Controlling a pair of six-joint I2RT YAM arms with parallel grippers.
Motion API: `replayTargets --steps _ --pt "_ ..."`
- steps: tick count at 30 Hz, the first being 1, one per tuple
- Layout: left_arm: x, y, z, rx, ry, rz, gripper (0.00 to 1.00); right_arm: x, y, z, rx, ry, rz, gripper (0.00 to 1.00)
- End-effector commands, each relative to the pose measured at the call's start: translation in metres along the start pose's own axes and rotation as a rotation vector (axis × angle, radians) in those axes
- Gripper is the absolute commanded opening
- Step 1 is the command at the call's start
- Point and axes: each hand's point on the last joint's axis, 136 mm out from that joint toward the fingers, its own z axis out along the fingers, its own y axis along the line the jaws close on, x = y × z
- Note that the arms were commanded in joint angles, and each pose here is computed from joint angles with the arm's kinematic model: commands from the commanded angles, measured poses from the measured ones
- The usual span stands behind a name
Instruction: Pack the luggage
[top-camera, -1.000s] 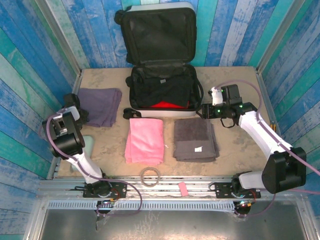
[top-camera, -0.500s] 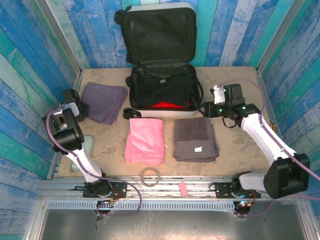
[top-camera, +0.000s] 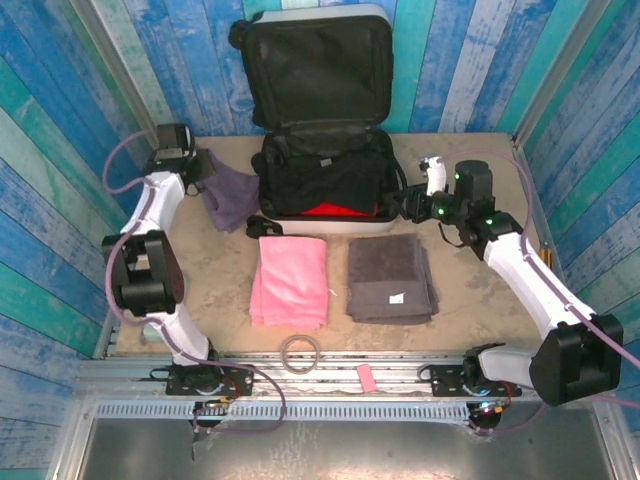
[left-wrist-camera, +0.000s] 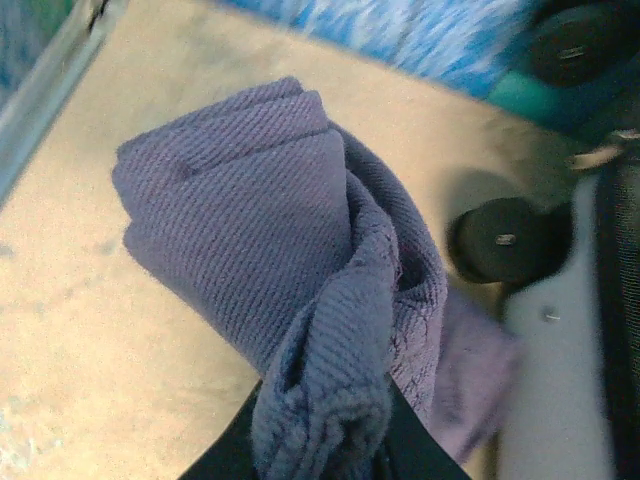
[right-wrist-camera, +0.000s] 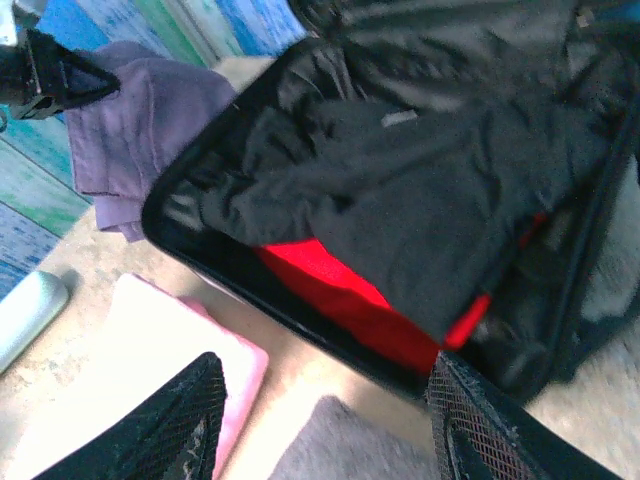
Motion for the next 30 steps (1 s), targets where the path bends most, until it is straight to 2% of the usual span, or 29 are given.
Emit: replayTargets --steps 1,3,7,11,13,16,19,24,26,30 --pt "-0.073 -0.039 -0.105 0.071 -0.328 0.308 0.0 -0.028 0.028 -0.001 -0.113 -0.131 -0.164 0.57" --pt "-0.081 -0.06 -0.137 0.11 -0.409 0.426 0.0 -0.037 0.038 0.001 -0.152 -0.164 -0.237 0.6" --pt "-0.08 -0.093 -0.175 0.228 -0.415 0.641 0.0 -0.057 0.042 0.012 -0.198 -0.177 -0.234 0.71" --pt "-0.079 -0.112 -0.221 0.291 -0.495 0.768 0.0 -0.068 0.053 0.027 -0.319 -0.097 -0.251 0.75" --pt "-0.075 -0.123 -0.245 0.36 -0.544 0.809 0.0 -0.072 0.059 0.034 -0.381 -0.124 -0.278 0.77" --pt "-0.072 -0.137 -0.289 0.45 -0.639 0.84 0.0 -0.07 0.073 0.039 -0.455 -0.231 -0.384 0.8" --pt "-0.072 -0.143 -0.315 0.495 -0.699 0.844 0.0 -0.066 0.089 0.044 -0.537 -0.295 -0.45 0.83" --pt "-0.071 -0.155 -0.348 0.584 -0.77 0.843 0.0 -0.063 0.113 0.062 -0.614 -0.3 -0.488 0.87" --pt "-0.07 -0.158 -0.359 0.61 -0.796 0.848 0.0 -0.066 0.121 0.066 -0.645 -0.331 -0.49 0.92" --pt "-0.068 -0.162 -0.37 0.643 -0.811 0.853 0.0 -0.076 0.135 0.066 -0.712 -0.381 -0.494 0.93"
